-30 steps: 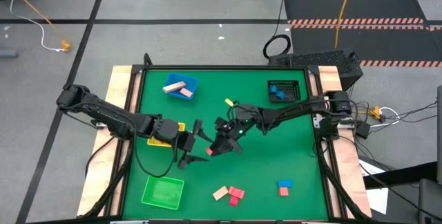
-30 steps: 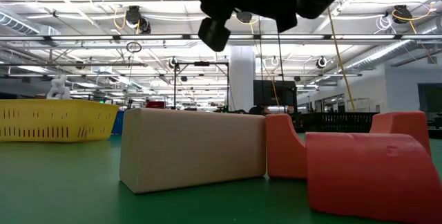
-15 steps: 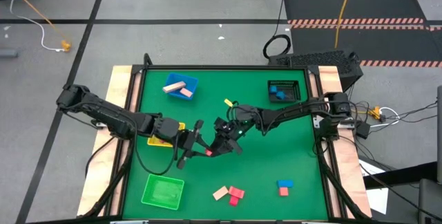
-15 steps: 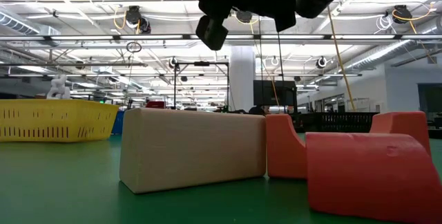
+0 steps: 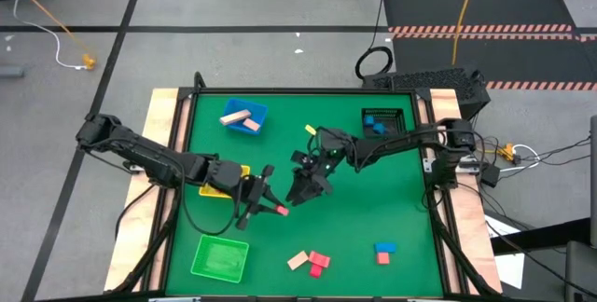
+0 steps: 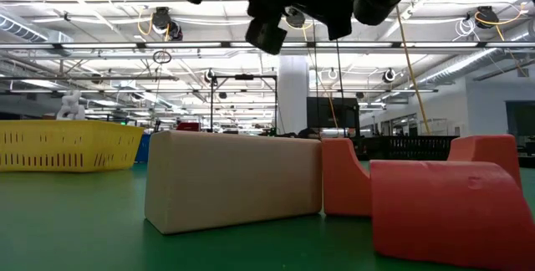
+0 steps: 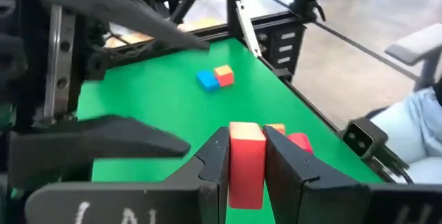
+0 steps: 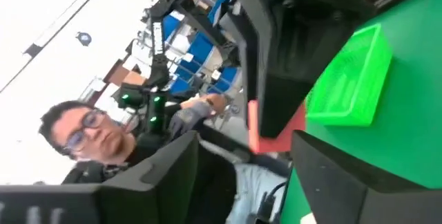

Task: Sort & place blocks by color
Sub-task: Put the top orange block into the green bin

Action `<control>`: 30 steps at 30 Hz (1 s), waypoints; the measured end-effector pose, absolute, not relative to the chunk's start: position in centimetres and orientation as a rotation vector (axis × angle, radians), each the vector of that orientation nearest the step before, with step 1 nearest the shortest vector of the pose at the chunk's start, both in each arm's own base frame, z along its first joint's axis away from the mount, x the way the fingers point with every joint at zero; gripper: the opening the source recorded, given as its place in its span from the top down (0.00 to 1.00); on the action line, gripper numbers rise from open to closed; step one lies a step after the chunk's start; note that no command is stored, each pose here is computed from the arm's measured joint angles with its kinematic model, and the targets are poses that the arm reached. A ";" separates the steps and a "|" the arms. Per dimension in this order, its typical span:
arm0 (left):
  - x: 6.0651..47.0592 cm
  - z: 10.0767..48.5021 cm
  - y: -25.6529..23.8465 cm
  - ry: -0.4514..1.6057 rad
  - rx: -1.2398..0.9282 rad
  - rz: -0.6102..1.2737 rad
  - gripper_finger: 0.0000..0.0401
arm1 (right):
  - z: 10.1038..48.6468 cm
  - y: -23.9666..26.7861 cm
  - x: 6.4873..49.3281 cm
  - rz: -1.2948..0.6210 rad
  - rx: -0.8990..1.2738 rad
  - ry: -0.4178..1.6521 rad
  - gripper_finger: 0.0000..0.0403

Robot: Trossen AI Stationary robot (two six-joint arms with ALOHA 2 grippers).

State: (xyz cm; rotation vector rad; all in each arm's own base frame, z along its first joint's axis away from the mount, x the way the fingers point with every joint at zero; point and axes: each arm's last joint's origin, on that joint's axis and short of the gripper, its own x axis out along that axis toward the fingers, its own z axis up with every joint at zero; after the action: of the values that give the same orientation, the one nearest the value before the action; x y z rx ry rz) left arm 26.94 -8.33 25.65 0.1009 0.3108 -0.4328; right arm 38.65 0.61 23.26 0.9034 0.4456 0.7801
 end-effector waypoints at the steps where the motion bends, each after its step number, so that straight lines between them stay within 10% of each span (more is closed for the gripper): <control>1: 26.9 25.6 -8.4 0.317 0.088 -0.432 0.84 | 23.4 0.4 38.4 0.786 0.916 0.460 0.41; 11: 25.1 23.7 -9.6 0.662 -0.279 -0.395 0.84 | 24.2 0.1 35.3 0.757 0.967 0.600 0.38; 30: 18.3 21.5 -15.4 1.401 -0.786 -0.316 0.84 | 20.4 5.6 25.1 0.034 0.931 0.959 0.46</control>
State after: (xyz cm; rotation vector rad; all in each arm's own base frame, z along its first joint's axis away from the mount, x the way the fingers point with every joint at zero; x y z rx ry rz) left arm 18.30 -15.37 21.52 -0.7863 1.4009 -0.3156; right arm 25.06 5.62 20.35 0.9313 0.9590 0.0336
